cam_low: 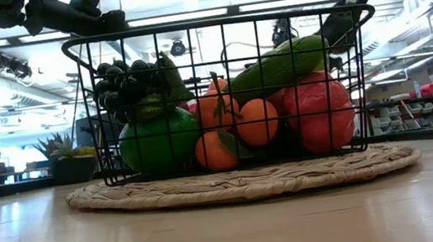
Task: Build produce basket
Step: Put the yellow mango into the black wire basket
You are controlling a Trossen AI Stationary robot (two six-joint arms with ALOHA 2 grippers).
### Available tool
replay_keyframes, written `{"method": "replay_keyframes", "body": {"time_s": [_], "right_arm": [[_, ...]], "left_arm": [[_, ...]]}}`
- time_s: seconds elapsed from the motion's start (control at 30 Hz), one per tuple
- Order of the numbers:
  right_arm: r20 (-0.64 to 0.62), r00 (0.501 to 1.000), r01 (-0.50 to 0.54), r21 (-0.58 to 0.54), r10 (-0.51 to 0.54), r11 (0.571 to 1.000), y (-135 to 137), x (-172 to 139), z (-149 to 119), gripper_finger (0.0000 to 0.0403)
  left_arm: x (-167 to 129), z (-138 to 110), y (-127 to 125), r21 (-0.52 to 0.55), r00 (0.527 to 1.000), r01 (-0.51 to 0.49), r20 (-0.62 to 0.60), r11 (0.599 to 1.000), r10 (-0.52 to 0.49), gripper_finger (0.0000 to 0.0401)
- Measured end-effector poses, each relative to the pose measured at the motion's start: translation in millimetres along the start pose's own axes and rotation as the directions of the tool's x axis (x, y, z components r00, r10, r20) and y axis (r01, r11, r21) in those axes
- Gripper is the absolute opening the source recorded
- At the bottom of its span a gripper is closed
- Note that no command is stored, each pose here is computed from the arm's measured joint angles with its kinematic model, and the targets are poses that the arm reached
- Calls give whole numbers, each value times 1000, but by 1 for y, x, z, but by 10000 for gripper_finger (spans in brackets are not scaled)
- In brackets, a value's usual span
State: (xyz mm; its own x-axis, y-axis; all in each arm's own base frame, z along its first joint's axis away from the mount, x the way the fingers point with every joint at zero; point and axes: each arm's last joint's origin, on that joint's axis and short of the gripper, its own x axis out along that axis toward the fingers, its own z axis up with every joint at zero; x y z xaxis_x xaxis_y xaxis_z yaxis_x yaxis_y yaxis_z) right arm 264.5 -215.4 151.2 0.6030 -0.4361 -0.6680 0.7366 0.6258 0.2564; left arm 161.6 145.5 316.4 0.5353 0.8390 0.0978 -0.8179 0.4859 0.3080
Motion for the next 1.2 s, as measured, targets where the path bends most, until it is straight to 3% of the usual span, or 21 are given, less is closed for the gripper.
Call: {"method": "replay_keyframes", "body": {"time_s": [0.27,0.43,0.57,0.7,0.93,1.2], "right_arm": [[195,978,-71,-41,78,997,16,-61,35,230],[239,930,-254,-128,278,959,41,-99,43,230],[209,873,-398,-219,441,891,66,-118,39,230],[143,844,-469,-269,517,841,86,-128,28,230],[-9,834,-528,-303,551,794,112,-128,2,230],[-89,841,-528,-343,533,777,130,-132,-17,232]], "left_arm": [[0,-3,-1,-9,999,12,-33,1000,-12,150],[0,-4,-1,-9,999,13,-36,1000,-14,151],[0,-4,-1,-9,999,13,-36,1000,-14,151],[0,-4,-1,-9,999,13,-36,1000,-13,151],[0,-5,-2,-6,999,17,-47,1000,-17,148],[-1,-12,-4,-9,992,42,-119,999,-43,152]]}}
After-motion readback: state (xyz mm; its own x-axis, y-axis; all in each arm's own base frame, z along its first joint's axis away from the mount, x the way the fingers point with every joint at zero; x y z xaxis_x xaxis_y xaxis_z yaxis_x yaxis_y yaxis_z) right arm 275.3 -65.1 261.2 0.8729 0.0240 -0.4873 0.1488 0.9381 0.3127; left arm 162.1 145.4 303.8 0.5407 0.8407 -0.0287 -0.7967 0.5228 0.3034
